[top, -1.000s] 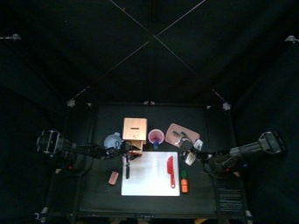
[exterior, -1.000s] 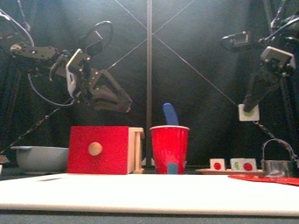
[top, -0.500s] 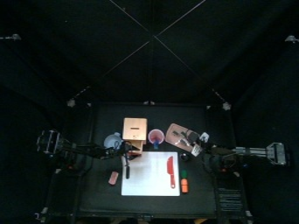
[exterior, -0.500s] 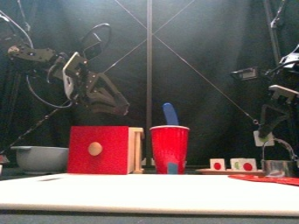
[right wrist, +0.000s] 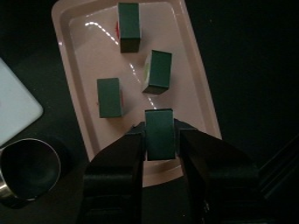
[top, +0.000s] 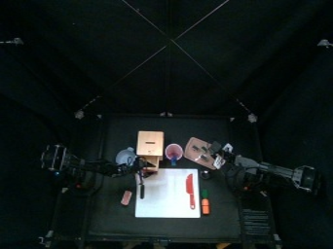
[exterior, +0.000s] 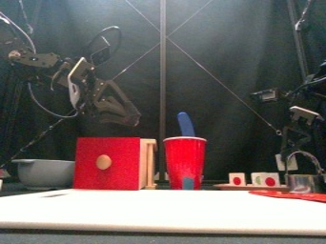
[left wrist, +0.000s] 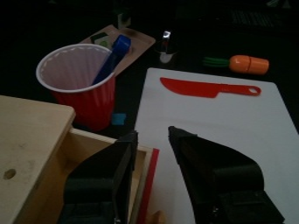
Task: Place sushi on board then cut the sushi with the knife then place the pieces on the plate
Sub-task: Place the 4 sushi pieces on the plate
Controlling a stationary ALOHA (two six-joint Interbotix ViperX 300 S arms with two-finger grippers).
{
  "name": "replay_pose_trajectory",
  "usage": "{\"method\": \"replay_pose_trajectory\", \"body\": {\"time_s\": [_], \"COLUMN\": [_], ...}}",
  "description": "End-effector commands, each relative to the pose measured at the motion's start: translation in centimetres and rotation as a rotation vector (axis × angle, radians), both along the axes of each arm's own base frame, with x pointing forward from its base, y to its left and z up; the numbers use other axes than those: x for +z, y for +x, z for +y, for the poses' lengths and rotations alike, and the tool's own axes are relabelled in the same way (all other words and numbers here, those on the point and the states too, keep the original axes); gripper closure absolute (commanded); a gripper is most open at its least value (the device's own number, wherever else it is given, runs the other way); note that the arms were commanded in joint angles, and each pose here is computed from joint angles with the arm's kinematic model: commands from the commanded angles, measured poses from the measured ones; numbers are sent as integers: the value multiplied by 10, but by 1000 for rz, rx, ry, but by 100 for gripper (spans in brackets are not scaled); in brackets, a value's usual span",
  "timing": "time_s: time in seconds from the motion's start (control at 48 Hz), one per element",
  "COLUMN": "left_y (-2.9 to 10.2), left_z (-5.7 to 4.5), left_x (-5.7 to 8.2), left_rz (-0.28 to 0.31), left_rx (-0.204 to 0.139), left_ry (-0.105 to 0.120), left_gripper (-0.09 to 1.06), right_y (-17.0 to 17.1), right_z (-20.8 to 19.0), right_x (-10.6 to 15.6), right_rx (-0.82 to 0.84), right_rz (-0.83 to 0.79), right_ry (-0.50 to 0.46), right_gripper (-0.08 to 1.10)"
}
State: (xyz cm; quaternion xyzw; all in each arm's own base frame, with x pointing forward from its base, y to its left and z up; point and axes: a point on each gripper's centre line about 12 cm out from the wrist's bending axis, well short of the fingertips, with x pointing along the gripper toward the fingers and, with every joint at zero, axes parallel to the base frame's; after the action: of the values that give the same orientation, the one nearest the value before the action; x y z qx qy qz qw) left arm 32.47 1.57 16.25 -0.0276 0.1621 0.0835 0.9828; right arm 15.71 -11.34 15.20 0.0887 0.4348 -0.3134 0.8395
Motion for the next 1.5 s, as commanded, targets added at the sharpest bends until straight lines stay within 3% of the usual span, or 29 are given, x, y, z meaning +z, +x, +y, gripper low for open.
{"method": "replay_pose_trajectory", "body": {"time_s": [0.021, 0.562, 0.917, 1.188, 1.354, 1.5], "left_y": [3, 2, 2, 2, 4, 6], "left_z": [2, 2, 2, 2, 2, 2], "left_x": [6, 5, 9, 18, 20, 24], "left_rz": [-23, -20, -32, -58, -71, -86], "left_rx": [4, 5, 4, 5, 7, 9], "left_ry": [2, 0, 2, 0, -2, -2], "left_gripper": [21, 21, 21, 21, 21, 21], "right_y": [6, 6, 8, 25, 53, 81], "right_z": [-4, -16, -17, -15, 8, 45], "right_x": [1, -15, -11, 28, 69, 89], "right_rx": [-4, -36, -47, -21, 107, 280], "right_rz": [7, 82, 78, 9, -129, -276], "right_ry": [7, 38, 38, -14, -53, -33], "right_gripper": [46, 44, 22, 22, 22, 22]}}
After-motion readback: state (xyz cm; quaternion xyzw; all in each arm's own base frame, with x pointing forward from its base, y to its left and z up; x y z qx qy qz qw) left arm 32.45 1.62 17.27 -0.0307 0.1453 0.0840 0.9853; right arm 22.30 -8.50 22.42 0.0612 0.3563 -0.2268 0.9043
